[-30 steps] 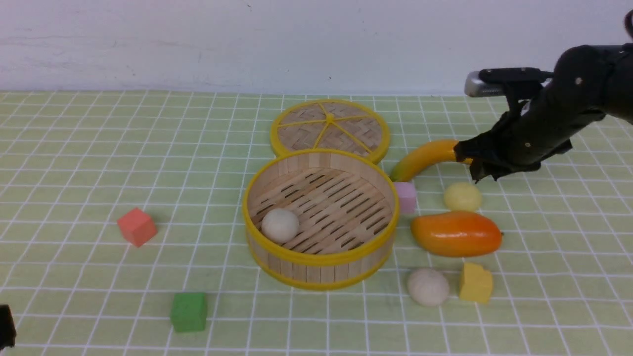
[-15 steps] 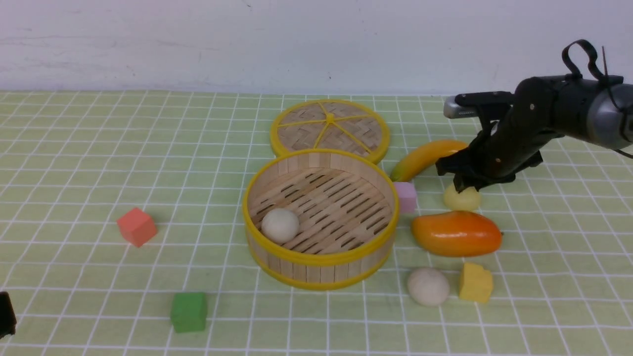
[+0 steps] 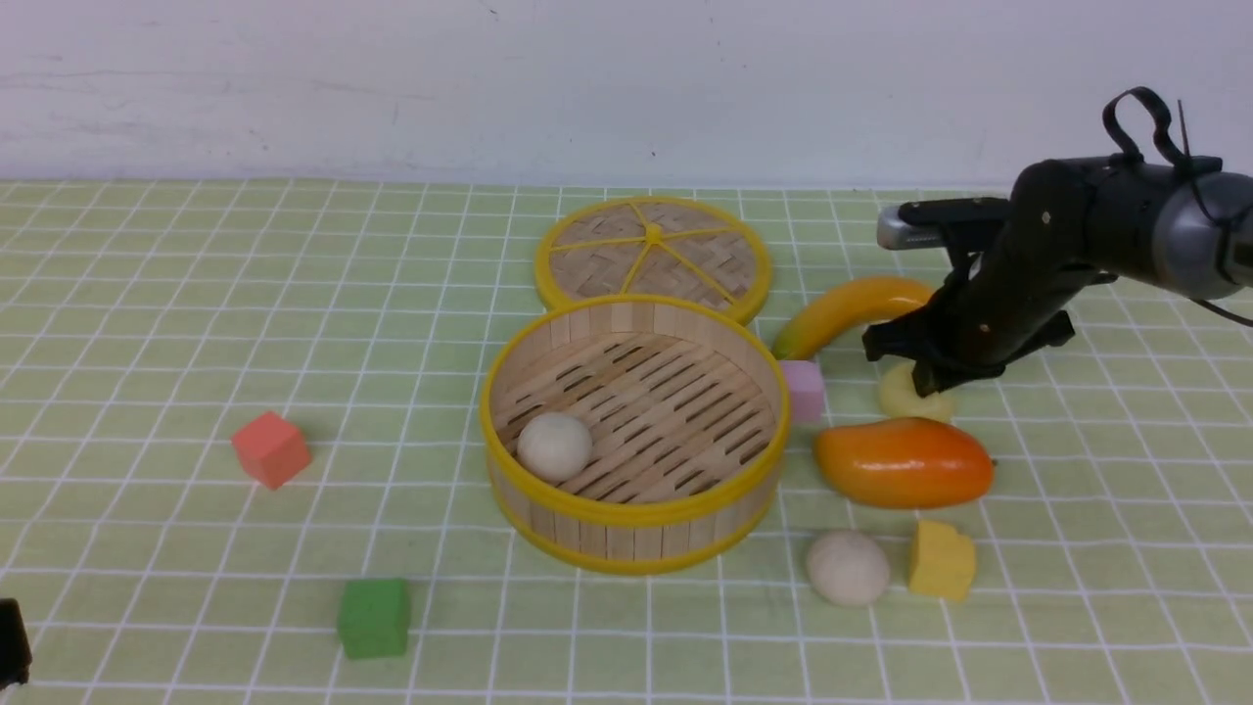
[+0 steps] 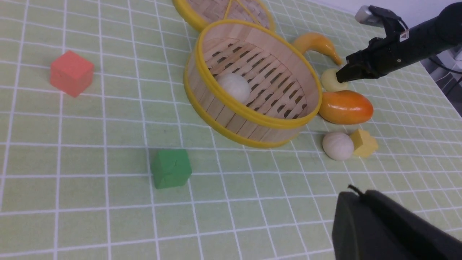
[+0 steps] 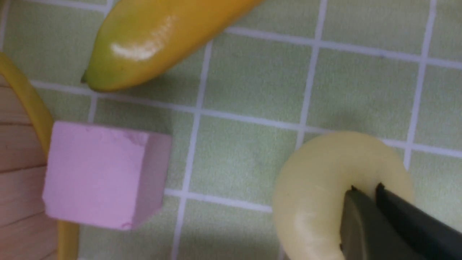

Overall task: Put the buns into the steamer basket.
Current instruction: Use the right arm to grab a steamed stuffed bun, then use the right arm to put the steamed stuffed bun into the steamer, then use the right arm to grab a steamed stuffed bun

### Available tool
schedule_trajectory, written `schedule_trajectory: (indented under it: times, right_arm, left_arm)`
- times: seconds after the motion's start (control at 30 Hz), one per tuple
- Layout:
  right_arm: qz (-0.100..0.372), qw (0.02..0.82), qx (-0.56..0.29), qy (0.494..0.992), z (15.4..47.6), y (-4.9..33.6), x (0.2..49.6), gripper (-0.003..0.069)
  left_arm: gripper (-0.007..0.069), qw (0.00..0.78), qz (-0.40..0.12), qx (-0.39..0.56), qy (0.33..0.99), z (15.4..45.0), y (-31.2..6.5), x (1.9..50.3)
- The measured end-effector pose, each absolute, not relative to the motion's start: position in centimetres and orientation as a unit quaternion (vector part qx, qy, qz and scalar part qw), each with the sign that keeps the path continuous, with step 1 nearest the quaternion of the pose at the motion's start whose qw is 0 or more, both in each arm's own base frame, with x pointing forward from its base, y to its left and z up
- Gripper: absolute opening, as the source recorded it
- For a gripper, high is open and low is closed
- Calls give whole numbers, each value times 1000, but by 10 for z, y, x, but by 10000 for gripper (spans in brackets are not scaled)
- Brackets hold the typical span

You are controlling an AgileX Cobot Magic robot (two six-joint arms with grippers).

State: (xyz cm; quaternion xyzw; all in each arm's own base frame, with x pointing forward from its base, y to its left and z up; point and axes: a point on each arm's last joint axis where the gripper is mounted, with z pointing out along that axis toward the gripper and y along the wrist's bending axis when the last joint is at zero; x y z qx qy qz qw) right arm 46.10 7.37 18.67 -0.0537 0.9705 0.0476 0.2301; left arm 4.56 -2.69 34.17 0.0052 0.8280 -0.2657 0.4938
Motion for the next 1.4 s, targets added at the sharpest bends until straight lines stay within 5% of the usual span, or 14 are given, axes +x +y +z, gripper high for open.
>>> schedule_trajectory:
  times: [0.17,0.4,0.63,0.97,1.1,1.4]
  right_arm:
    - [64,235,-48,969,210,76,457,0]
    - [163,282,-105,940,270,126,436,0]
    - [212,264,-160,927,252,187,425,0]
    - [198,245,-160,935,210,195,436,24]
    - [200,246,-146,937,211,195,436,90]
    - [163,230,-193,940,256,182,413,402]
  left_arm:
    - [3,492,-262,6,830,341,-26,45]
    - [7,502,-238,10,832,340,-23,47]
    - [16,492,-232,11,839,338,-23,46]
    - [27,471,-217,12,855,333,-21,45]
    - [31,465,-214,12,859,331,-21,44]
    - [39,464,-213,12,860,331,-21,44]
